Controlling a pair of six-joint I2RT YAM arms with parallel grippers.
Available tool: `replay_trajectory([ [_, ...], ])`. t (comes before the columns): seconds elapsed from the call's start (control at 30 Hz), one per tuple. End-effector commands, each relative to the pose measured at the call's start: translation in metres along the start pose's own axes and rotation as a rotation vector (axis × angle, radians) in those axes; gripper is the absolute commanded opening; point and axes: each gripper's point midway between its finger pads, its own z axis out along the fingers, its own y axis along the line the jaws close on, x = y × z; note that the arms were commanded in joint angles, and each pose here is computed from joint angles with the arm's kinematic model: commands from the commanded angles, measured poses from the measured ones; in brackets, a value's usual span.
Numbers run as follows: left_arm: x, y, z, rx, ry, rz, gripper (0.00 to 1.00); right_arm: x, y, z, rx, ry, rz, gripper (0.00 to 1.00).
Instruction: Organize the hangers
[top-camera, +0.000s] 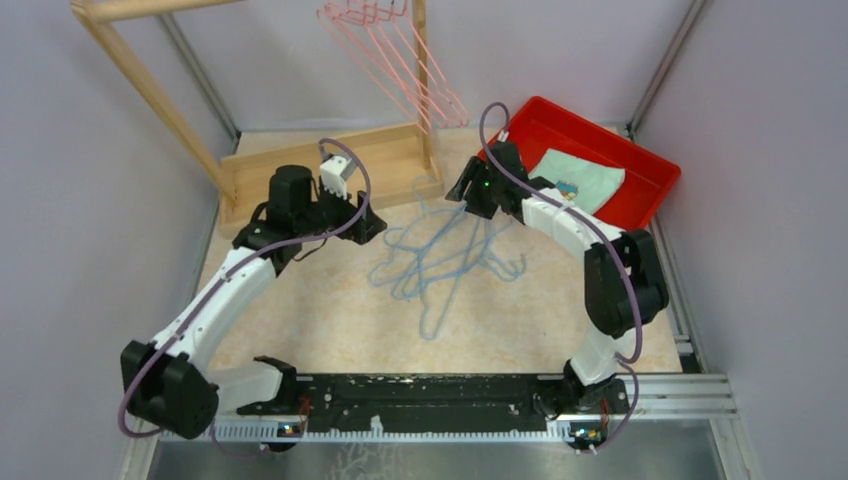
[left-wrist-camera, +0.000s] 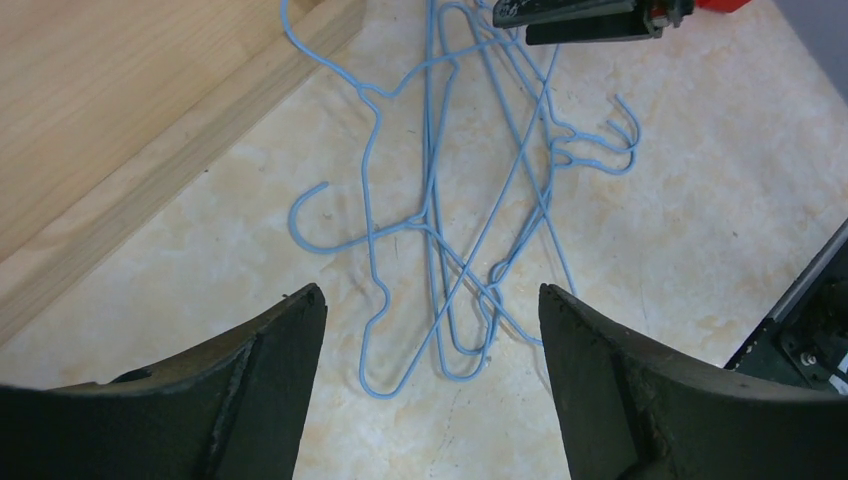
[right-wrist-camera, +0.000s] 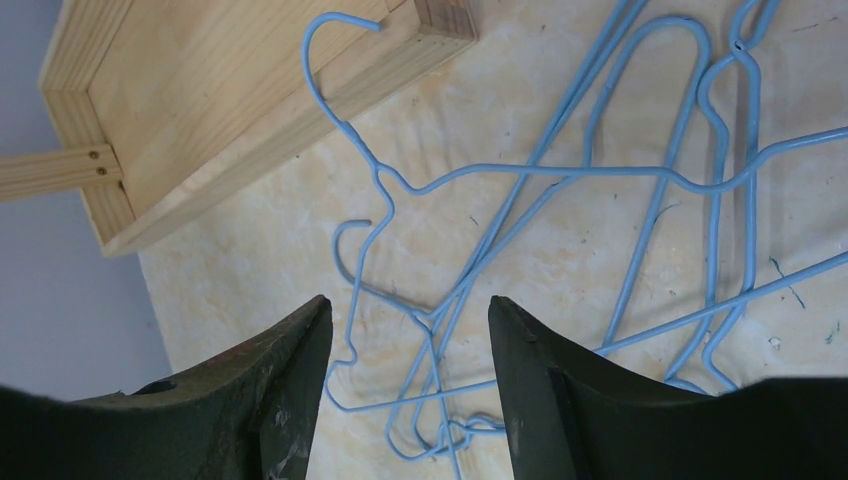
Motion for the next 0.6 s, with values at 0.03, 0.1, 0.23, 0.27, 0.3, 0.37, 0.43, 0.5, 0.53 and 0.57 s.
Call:
replay_trajectory([
  [0.03, 0.012, 0.004, 0.047, 0.103, 0.039, 0.068, 0.81, -0.032, 0.021, -0.019, -0.055, -0.091, 0.024, 0.59],
  [0.1, 0.015, 0.007, 0.064, 0.119, 0.082, 0.086, 0.79, -0.036, 0.016, -0.032, -0.049, -0.117, 0.018, 0.59],
  [0.23, 0.028, 0.019, 0.098, 0.118, 0.166, 0.109, 0.78, -0.044, -0.003, -0.052, -0.025, -0.155, 0.022, 0.59],
  [0.27, 0.028, 0.021, 0.106, 0.118, 0.173, 0.111, 0.78, -0.047, -0.008, -0.056, -0.018, -0.163, 0.027, 0.59],
  [0.3, 0.033, 0.025, 0.116, 0.119, 0.188, 0.107, 0.78, -0.048, -0.012, -0.06, -0.014, -0.166, 0.031, 0.59],
  [0.37, 0.033, 0.029, 0.13, 0.129, 0.194, 0.112, 0.77, -0.052, -0.022, -0.066, -0.001, -0.174, 0.041, 0.59],
  [0.43, 0.034, 0.031, 0.143, 0.145, 0.207, 0.118, 0.77, -0.055, -0.03, -0.071, 0.01, -0.179, 0.053, 0.59],
  [0.5, 0.039, 0.034, 0.154, 0.152, 0.227, 0.13, 0.77, -0.059, -0.039, -0.076, 0.02, -0.187, 0.066, 0.59],
  [0.53, 0.044, 0.036, 0.159, 0.153, 0.242, 0.134, 0.76, -0.06, -0.043, -0.078, 0.024, -0.189, 0.07, 0.59],
  [0.57, 0.048, 0.037, 0.163, 0.154, 0.254, 0.136, 0.76, -0.061, -0.046, -0.08, 0.027, -0.192, 0.075, 0.59],
])
